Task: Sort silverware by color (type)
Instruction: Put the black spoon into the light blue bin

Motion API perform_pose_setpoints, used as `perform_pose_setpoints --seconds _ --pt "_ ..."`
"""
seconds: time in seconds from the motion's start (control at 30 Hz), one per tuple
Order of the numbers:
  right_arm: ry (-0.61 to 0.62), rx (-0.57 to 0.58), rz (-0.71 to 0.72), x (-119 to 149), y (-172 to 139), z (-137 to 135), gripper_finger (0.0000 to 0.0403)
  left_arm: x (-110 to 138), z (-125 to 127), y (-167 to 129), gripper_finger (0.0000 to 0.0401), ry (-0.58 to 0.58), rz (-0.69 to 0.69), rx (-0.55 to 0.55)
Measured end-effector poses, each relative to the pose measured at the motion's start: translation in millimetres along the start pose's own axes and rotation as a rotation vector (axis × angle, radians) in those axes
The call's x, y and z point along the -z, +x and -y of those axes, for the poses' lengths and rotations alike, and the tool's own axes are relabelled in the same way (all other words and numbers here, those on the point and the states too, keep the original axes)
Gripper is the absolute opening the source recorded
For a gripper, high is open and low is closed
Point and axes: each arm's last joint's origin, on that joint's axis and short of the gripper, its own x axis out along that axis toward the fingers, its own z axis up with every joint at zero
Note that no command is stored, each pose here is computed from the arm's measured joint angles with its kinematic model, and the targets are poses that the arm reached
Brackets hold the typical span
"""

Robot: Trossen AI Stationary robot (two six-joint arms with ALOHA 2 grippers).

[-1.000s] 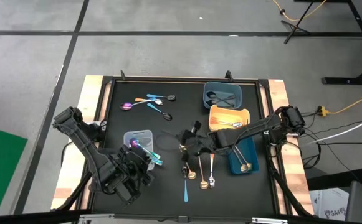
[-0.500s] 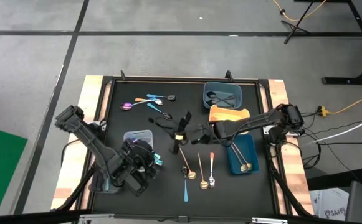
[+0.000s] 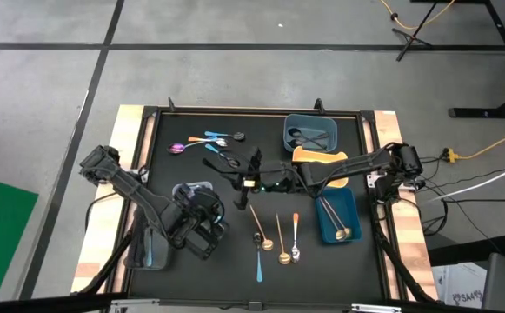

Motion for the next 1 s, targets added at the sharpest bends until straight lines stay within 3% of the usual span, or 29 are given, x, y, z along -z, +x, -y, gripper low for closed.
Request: perform_pose_setpoints --seconds 0.2,0.47,0.77,1.0 --pt "0.0 0.001 0.0 0 0 0 0.0 -12 -20 -13 0.0092 -0.076 0.09 -0.022" --pt "0.005 0.058 0.026 -2 0 1 0.0 -25 -44 -37 0.0093 -0.171 0.14 0.047" --pt "0.091 0.043 0.242 -23 -3 -1 0.0 -30 -52 -50 0.0093 -0.18 0.347 0.075" --pt "0.131 0.019 0.341 -33 -6 -3 0.0 -34 -50 -47 0.0093 -0.212 0.387 0.075"
